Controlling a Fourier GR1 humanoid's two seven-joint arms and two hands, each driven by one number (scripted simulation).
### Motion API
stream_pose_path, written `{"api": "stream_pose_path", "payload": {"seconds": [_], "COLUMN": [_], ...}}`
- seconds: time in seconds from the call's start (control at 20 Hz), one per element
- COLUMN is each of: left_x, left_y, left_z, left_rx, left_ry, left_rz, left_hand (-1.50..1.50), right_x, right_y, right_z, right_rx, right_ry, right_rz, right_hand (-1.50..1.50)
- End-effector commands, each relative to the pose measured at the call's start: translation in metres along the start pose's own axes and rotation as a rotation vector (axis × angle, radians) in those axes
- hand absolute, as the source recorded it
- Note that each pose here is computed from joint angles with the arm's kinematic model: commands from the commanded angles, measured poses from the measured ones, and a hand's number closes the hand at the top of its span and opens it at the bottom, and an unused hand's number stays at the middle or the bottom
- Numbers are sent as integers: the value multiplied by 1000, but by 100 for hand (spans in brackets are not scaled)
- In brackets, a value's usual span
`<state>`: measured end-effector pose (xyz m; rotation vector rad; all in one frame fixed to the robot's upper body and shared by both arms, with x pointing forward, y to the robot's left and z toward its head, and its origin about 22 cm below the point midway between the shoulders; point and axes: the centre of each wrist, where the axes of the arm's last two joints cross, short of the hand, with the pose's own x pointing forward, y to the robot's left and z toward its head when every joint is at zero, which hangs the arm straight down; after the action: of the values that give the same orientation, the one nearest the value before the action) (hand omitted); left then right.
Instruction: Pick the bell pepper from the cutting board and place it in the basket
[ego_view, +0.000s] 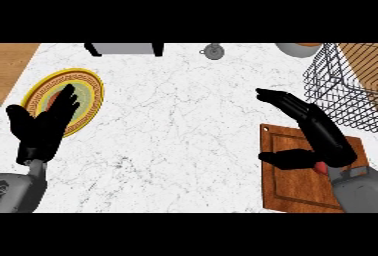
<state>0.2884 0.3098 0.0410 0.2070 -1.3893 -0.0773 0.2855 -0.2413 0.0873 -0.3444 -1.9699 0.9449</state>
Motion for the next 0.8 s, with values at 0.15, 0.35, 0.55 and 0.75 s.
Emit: {"api": "stream_pose_path", "payload": {"seconds": [0.15,0.35,0.55,0.75], "left_x": [6,-2,-16,2], "left_y": [1,8,-2,16], "left_z": [0,-1,4,-7], "left_rx": [5,18,-8,5], "left_ry": [13,20,12,19], "left_rz": [9,-1,20,2], "left_hand": [0,0,0,0], "right_x": [40,54,104,110], "right_y": [-27,-85,-120,-133], "right_z": [-13,-35,-52,-57], "right_rx": [119,62,60,298], "right_ry": [308,488,609,700], "right_rz": [323,669,715,677], "right_hand": [-150,-150,-150,-150]}}
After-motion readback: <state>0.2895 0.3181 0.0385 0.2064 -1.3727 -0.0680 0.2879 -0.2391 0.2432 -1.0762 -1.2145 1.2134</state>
